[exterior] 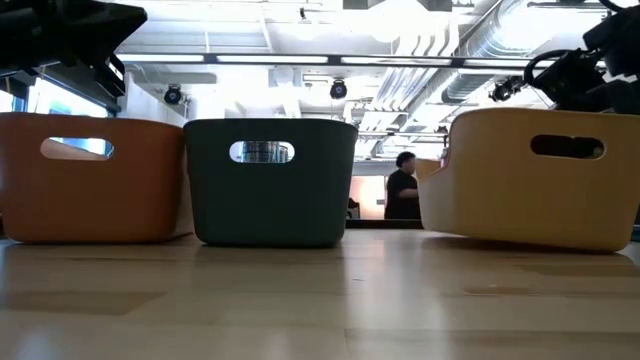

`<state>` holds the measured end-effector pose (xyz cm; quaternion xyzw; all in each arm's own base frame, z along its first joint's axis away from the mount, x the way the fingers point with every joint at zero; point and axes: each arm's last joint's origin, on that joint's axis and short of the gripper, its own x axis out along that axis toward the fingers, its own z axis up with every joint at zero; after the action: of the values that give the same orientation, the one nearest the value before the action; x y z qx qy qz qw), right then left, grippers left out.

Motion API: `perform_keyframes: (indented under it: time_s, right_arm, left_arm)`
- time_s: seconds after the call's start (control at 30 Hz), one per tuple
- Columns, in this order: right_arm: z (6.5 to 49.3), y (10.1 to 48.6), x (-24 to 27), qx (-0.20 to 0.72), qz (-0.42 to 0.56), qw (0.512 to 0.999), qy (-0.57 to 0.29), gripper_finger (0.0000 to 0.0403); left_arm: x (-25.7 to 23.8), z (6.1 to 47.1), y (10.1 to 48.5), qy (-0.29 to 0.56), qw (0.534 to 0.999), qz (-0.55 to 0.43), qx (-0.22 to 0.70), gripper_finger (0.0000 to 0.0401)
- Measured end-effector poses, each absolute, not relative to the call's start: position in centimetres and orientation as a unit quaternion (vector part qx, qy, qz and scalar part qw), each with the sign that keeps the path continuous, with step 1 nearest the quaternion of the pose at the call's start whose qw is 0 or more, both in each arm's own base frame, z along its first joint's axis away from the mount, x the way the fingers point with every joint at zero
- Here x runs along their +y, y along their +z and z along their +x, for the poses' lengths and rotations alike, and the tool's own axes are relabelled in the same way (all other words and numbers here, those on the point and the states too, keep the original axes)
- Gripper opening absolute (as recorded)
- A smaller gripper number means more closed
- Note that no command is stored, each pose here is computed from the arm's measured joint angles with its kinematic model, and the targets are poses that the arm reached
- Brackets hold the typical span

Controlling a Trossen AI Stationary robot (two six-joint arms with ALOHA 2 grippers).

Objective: Sort soda cans
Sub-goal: Return to Home Position

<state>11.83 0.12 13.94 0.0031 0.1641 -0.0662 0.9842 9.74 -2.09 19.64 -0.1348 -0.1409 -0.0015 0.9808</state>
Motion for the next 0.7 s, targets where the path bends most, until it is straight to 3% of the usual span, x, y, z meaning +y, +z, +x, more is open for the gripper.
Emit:
perform_keyframes:
  time_s: [0.27, 0.7]
  right_arm:
    - [11.4, 14.2, 0.1, 0.139, 0.006, 0.988, -0.065, 0.0]
    - [9.6, 18.1, 0.0, -0.078, 0.031, 0.994, -0.063, 0.0]
  left_arm:
    - [-2.1, 9.7, 19.7, -0.001, 0.98, -0.135, -0.142, 0.0005]
    - [-2.1, 9.9, 19.3, 0.001, 0.984, -0.13, -0.124, 0.0005]
